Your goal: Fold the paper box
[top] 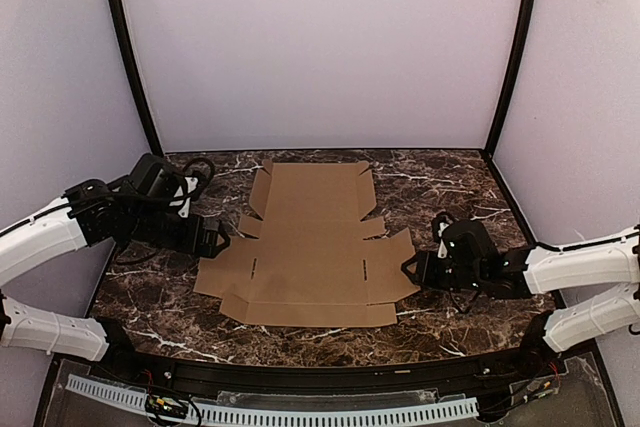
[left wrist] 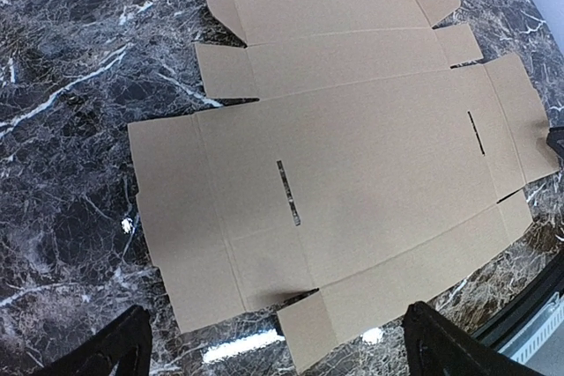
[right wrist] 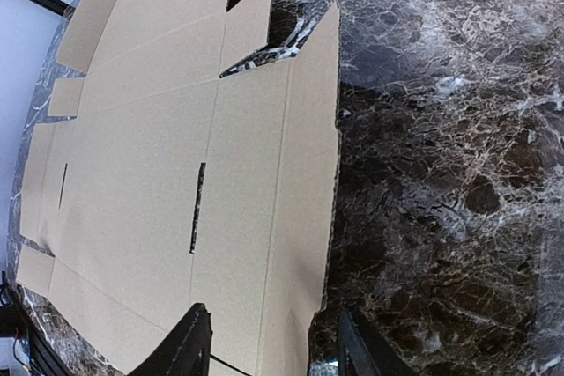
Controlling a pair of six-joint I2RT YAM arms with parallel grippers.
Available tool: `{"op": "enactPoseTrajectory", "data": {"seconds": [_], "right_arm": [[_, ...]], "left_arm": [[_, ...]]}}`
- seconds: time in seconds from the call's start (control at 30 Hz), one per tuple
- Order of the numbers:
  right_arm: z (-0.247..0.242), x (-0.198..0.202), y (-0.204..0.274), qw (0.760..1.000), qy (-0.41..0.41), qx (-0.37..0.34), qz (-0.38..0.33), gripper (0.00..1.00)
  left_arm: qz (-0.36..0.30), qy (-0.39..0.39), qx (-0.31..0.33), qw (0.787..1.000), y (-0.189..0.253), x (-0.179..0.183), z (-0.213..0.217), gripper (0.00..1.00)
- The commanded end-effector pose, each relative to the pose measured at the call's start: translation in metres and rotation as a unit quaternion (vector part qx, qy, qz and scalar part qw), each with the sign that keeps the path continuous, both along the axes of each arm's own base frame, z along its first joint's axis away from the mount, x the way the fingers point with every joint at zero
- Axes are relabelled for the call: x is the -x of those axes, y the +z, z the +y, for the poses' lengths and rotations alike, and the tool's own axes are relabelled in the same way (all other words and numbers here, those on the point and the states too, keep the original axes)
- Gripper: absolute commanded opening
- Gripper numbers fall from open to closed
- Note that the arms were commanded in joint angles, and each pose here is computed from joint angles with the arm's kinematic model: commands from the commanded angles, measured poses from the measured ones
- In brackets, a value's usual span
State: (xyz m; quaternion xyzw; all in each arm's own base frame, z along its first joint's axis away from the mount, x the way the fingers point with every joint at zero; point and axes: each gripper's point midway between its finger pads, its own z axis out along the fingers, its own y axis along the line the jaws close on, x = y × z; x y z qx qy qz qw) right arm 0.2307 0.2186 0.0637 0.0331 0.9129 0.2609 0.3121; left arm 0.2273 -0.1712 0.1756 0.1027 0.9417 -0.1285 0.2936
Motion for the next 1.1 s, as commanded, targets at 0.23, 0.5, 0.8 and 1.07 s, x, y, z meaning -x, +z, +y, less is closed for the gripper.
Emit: {"op": "enactPoseTrajectory", "data": {"seconds": [0.23, 0.5, 0.8, 1.07], "right_arm": [[0.010, -0.003, -0.013, 0.999, 0.034, -0.026, -0.004, 0.30], [0.019, -0.005, 0.002, 0.997, 0.076, -0.014, -0.025, 0.00], [0.044, -0.020, 0.030, 0.971, 0.223, 0.058, -0.062, 0.00], [0.048, -0.073, 0.072, 0.939, 0.315, 0.114, -0.075, 0.00]], "left_arm": [[-0.014, 0.006, -0.010, 1.000, 0.020, -0.003, 0.005, 1.00], [-0.021, 0.005, -0.027, 0.999, 0.022, -0.005, 0.009, 1.00], [-0.060, -0.007, -0.054, 0.997, 0.053, -0.013, 0.015, 1.00], [-0.075, -0.030, -0.032, 0.996, 0.069, -0.010, 0.008, 1.00]]}}
